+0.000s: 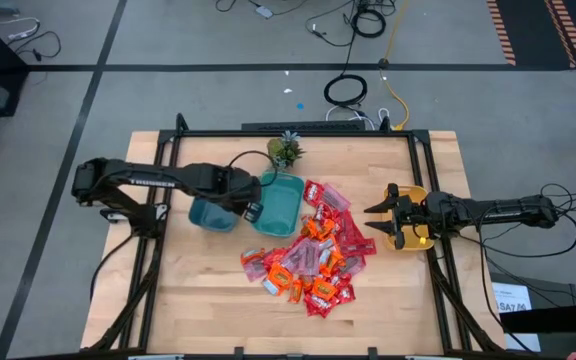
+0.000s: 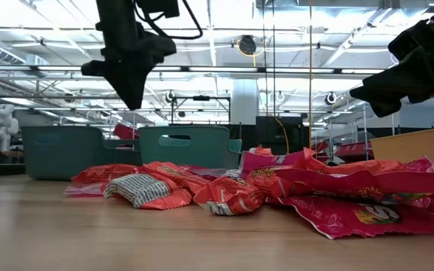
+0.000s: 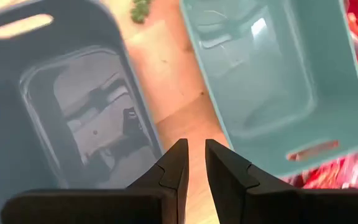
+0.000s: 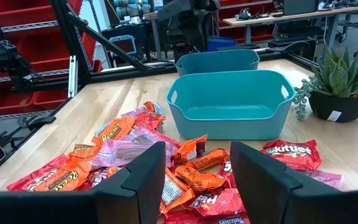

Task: Sort candy
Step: Move the yellow bin from the middle right to the top right of the table

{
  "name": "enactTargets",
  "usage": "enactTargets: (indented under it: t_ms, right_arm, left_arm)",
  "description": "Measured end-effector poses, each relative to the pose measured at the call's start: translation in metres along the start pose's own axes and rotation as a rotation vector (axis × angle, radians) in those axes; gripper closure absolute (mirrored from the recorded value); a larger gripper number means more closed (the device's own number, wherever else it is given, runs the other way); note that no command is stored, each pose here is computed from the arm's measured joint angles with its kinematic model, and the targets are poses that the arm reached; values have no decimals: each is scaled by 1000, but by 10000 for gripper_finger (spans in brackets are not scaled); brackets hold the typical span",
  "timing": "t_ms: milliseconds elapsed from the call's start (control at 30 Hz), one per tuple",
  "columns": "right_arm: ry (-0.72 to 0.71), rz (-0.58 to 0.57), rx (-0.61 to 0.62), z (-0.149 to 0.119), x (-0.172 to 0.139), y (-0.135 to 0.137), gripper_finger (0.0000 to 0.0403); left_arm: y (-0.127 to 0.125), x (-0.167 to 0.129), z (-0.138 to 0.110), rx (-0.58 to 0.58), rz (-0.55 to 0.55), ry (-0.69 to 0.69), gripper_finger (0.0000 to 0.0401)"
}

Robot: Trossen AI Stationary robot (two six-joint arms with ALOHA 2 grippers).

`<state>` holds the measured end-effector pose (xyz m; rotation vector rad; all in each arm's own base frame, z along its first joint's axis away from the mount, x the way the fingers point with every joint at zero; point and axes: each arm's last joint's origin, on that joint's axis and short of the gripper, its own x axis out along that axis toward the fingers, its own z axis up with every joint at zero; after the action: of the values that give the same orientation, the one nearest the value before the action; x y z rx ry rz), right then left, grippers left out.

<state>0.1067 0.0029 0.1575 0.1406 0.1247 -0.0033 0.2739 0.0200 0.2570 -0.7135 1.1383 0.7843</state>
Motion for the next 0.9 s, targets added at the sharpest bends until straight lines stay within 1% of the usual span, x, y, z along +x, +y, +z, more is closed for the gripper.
enactTargets:
  t_ms: [133,233,433,667,800,833,900]
  right_arm:
    - [0,0,-7,0,0,0,231]
    - [0,0,1,0,0,0,231]
    - [-1,0,1,0,0,0,231]
    - [-21,3,2,2,0,0,231]
    - [-23,5,-43,2,0,0,231]
    - [-25,11,-37,3,0,1,231]
    - [-28,15,37,3,0,1,231]
  left_arm:
    - [-2,-1,-3,132,-2,-3,335]
    - [-2,-1,-2,168,5,-15,335]
    - [-2,-1,-1,165,19,-40,335]
    - [-7,-2,-1,194,-18,-72,335]
    - [-12,-2,-2,202,-43,-89,335]
    - [-13,-3,-2,202,-52,-96,335]
    - [-16,-3,-3,206,-70,-108,335]
